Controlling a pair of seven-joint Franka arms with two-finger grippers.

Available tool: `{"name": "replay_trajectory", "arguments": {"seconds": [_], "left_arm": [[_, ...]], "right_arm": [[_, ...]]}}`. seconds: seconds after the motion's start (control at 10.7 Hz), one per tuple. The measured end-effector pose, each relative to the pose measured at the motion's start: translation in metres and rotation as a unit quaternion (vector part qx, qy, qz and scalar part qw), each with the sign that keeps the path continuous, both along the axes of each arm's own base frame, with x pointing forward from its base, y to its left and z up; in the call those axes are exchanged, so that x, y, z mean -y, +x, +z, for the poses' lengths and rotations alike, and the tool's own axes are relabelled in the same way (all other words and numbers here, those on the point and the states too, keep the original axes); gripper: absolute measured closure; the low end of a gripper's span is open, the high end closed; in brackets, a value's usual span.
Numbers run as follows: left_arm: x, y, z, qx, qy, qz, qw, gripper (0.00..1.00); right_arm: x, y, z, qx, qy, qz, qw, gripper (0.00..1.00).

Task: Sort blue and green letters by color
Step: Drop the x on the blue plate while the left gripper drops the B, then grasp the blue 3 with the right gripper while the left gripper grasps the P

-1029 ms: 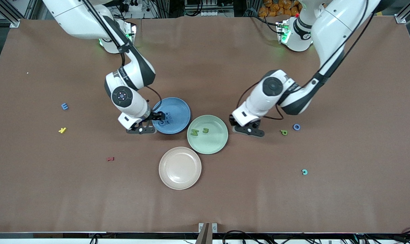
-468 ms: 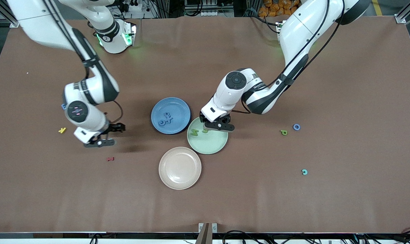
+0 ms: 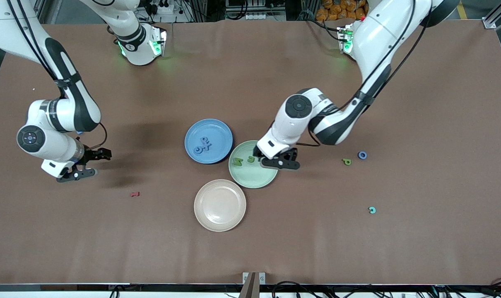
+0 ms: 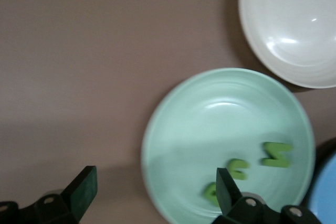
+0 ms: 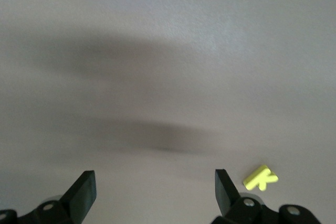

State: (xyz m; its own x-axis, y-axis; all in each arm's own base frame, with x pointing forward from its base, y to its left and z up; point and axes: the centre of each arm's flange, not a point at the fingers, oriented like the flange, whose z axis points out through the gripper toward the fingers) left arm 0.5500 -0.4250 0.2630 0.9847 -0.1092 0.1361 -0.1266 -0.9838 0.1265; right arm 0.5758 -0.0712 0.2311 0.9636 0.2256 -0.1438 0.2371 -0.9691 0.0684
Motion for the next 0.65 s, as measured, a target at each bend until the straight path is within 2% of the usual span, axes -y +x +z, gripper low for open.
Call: {"name": "replay_trajectory", "arguments": {"seconds": [0.19, 0.47, 0.65], "left_arm": [[-0.042, 0.018, 0.017, -0.006, 0.041, -0.036, 0.999, 0.00], [-0.106, 0.022, 0.014, -0.021, 0.082, -0.095, 0.992, 0.00], [-0.178, 0.029, 0.002, -0.042, 0.097, -0.109, 0.988, 0.00]], "right_arm": [[0.001, -0.014, 0.004, -0.007, -0.003, -0.001, 1.000, 0.00], [0.027, -0.048, -0.003, -0.001, 0.007, 0.047, 0.999, 0.00], [0.077, -0.079, -0.016, 0.022, 0.020, 0.099, 0.995, 0.00]]}}
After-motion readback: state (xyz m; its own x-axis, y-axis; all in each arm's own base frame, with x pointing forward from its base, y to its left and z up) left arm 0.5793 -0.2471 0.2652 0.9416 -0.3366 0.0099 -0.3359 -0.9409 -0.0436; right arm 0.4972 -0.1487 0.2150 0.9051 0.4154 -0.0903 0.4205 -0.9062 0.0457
